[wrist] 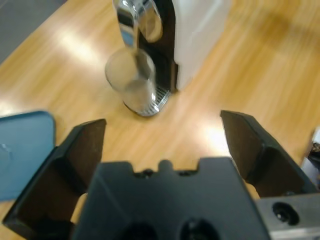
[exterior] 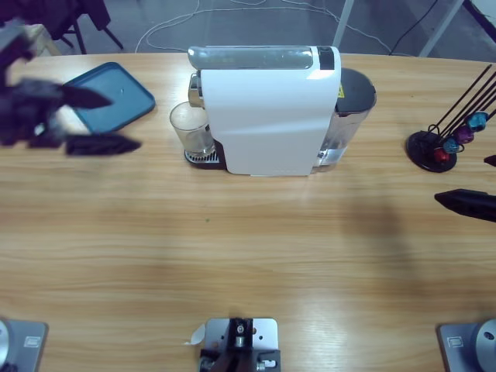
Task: Pour coffee
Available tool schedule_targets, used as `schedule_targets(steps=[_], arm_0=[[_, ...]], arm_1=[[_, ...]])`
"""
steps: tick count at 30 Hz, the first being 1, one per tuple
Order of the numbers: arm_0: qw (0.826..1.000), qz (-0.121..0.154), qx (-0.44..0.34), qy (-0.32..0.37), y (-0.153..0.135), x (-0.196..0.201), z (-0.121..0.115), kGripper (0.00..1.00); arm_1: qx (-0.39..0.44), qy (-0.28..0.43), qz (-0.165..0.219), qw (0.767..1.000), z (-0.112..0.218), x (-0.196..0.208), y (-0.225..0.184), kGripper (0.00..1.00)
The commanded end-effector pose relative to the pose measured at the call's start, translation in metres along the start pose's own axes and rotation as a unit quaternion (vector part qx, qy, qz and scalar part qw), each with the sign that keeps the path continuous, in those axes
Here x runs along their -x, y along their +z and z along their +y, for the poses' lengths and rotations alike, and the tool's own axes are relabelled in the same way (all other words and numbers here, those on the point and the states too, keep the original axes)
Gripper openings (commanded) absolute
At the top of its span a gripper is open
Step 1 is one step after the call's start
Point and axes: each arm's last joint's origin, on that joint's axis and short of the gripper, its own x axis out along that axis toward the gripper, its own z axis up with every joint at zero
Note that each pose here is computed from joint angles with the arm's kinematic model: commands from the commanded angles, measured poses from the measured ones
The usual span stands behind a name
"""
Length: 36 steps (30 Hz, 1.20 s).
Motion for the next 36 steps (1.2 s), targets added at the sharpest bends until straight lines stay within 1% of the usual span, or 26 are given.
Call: schedule_targets(steps=[1, 3, 5, 7, 8, 9, 15, 18, 22, 26, 30, 33, 36], arm_0=[[1.000, 0.008, 0.013, -0.026, 0.006, -0.060, 0.048, 1.000], [0.999, 0.015, -0.005, -0.028, 0.002, -0.070, 0.051, 1.000], [0.999, 0.029, -0.023, -0.033, -0.005, -0.080, 0.054, 1.000], [0.997, 0.054, -0.046, -0.016, -0.013, -0.089, 0.057, 1.000], [0.997, 0.061, -0.051, -0.010, -0.015, -0.091, 0.058, 1.000], [0.997, 0.060, -0.056, -0.005, -0.015, -0.092, 0.059, 1.000], [0.997, 0.053, -0.064, 0.005, -0.014, -0.105, 0.067, 1.000], [0.997, 0.051, -0.060, -0.004, -0.017, -0.115, 0.070, 1.000], [0.997, 0.053, -0.056, -0.017, -0.021, -0.121, 0.070, 1.000], [0.997, 0.043, -0.055, -0.034, -0.020, -0.120, 0.068, 1.000], [0.998, 0.031, -0.052, -0.027, -0.014, -0.111, 0.067, 1.000], [0.999, 0.011, -0.052, -0.013, -0.005, -0.094, 0.066, 1.000], [0.999, -0.006, -0.053, -0.010, 0.002, -0.081, 0.059, 1.000]], arm_1=[[0.003, -0.002, 0.034, 0.999, 0.004, -0.014, 0.008, 1.000], [0.003, -0.002, 0.036, 0.999, 0.004, -0.015, 0.009, 1.000], [0.004, -0.002, 0.040, 0.999, 0.004, -0.016, 0.010, 1.000], [0.006, 0.000, 0.041, 0.999, 0.005, -0.017, 0.010, 1.000], [0.007, 0.001, 0.042, 0.999, 0.005, -0.017, 0.010, 1.000], [0.007, 0.001, 0.042, 0.999, 0.005, -0.017, 0.010, 1.000], [0.011, 0.000, 0.056, 0.998, 0.006, -0.023, 0.014, 1.000], [0.013, 0.001, 0.056, 0.998, 0.007, -0.025, 0.014, 1.000], [0.005, 0.019, 0.058, 0.998, 0.010, -0.039, 0.008, 1.000], [0.005, 0.018, 0.063, 0.998, 0.011, -0.043, 0.009, 1.000], [0.008, 0.017, 0.070, 0.997, 0.012, -0.047, 0.009, 1.000], [0.009, 0.016, 0.073, 0.997, 0.012, -0.049, 0.009, 1.000], [0.009, 0.016, 0.073, 0.997, 0.012, -0.049, 0.009, 1.000]])
